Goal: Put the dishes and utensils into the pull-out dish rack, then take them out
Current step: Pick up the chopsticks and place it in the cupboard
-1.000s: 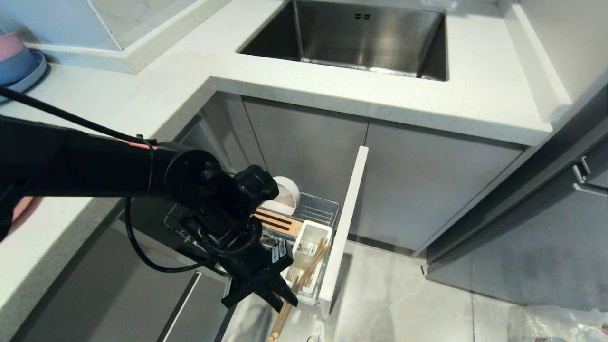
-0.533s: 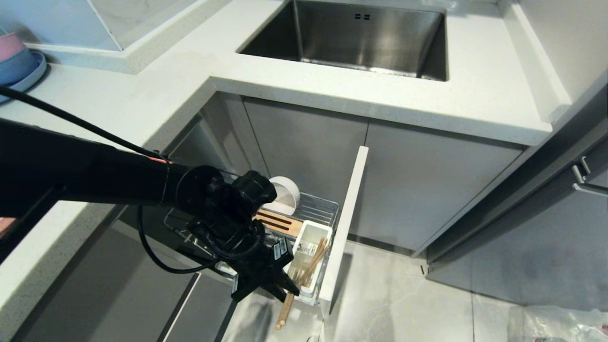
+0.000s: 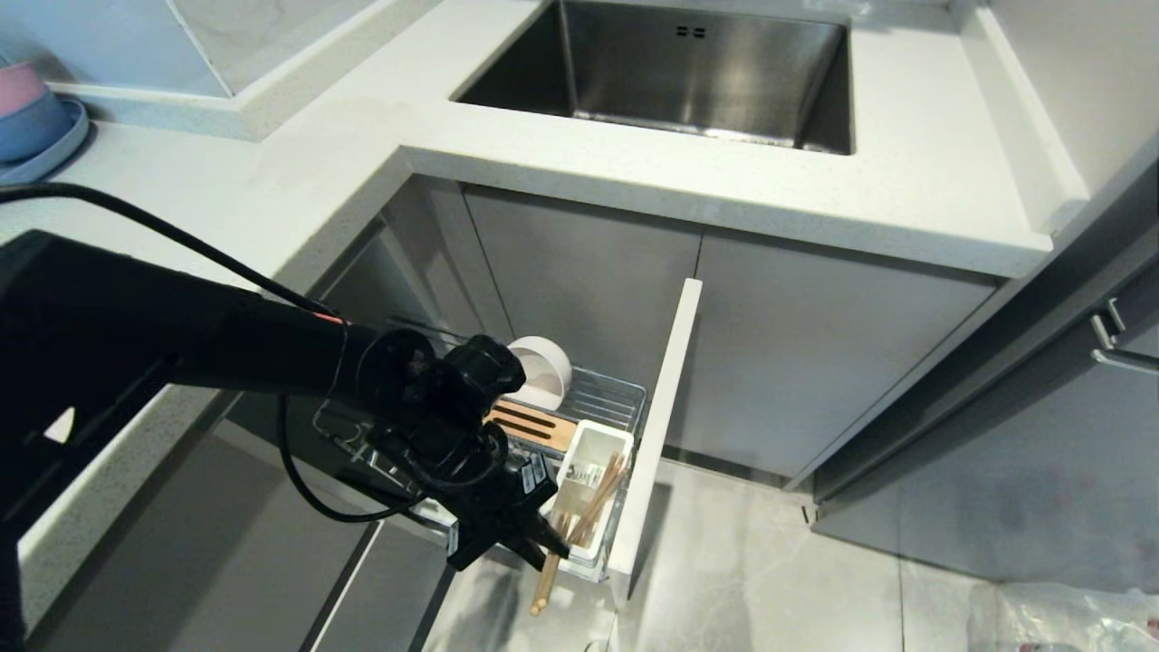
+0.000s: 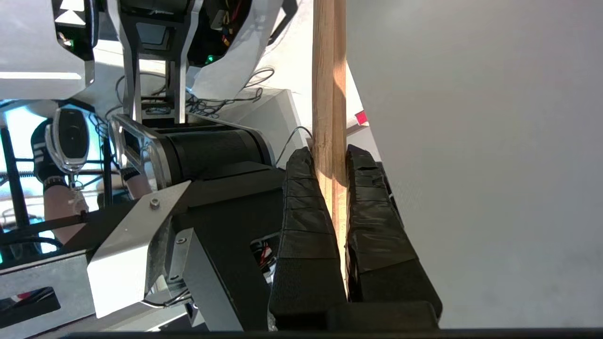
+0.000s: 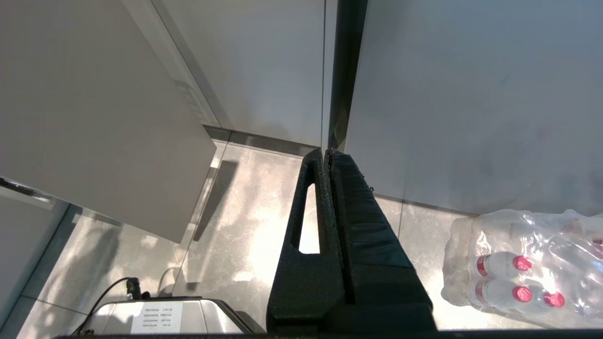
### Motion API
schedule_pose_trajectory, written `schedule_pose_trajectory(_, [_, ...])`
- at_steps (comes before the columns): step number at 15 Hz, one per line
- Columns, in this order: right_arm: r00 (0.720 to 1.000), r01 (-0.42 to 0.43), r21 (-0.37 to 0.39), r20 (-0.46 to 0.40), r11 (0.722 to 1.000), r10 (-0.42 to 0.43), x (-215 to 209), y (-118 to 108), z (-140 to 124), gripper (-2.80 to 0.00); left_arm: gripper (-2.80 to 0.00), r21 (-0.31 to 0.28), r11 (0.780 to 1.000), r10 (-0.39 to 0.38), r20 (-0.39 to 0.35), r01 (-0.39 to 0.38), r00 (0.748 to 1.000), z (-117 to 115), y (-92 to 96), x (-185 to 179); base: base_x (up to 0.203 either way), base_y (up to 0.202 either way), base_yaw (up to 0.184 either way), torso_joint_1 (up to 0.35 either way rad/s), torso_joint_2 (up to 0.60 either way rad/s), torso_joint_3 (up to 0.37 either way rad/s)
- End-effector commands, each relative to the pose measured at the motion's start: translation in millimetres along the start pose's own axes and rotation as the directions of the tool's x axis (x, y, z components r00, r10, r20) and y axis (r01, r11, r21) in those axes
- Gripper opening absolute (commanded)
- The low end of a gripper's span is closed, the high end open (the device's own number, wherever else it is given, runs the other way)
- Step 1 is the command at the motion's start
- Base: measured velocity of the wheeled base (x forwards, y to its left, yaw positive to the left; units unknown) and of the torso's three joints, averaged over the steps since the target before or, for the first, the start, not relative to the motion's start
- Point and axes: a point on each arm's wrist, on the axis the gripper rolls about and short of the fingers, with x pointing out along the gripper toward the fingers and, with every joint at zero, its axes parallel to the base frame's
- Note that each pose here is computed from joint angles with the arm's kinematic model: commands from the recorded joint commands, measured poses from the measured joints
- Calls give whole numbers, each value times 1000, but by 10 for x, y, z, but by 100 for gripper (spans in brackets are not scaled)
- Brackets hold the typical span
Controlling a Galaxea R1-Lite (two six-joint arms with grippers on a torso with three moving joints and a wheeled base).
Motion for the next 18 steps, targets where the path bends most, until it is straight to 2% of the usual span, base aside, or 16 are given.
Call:
schedule_pose_trajectory(1, [1000, 1, 1, -2, 1000, -1, 2, 0, -4, -280, -280, -18, 1000, 11, -14, -12, 1000, 40, 25, 66, 0, 0, 0, 0, 0, 0])
schedule_pose_trajectory(5, [1000, -1, 0, -2, 1000, 1, 2, 0, -4, -280, -280, -3, 1000, -14, 10, 14, 1000, 91, 31, 138, 0, 0, 0, 0, 0, 0])
schedule_pose_trajectory(9, [1000, -1, 1, -2, 1000, 1, 2, 0, -4, -280, -280, -8, 1000, 24, 56, -24, 998, 155, 74, 248, 0, 0, 0, 0, 0, 0])
schedule_pose_trajectory(13, [1000, 1, 0, -2, 1000, -1, 2, 0, -4, -280, -280, -1, 1000, 26, 104, -26, 994, 228, 107, 333, 0, 0, 0, 0, 0, 0])
schedule_pose_trajectory(18, [1000, -1, 0, -2, 1000, 1, 2, 0, -4, -280, -280, 2, 1000, 21, 115, -21, 993, 233, 121, 354, 0, 0, 0, 0, 0, 0])
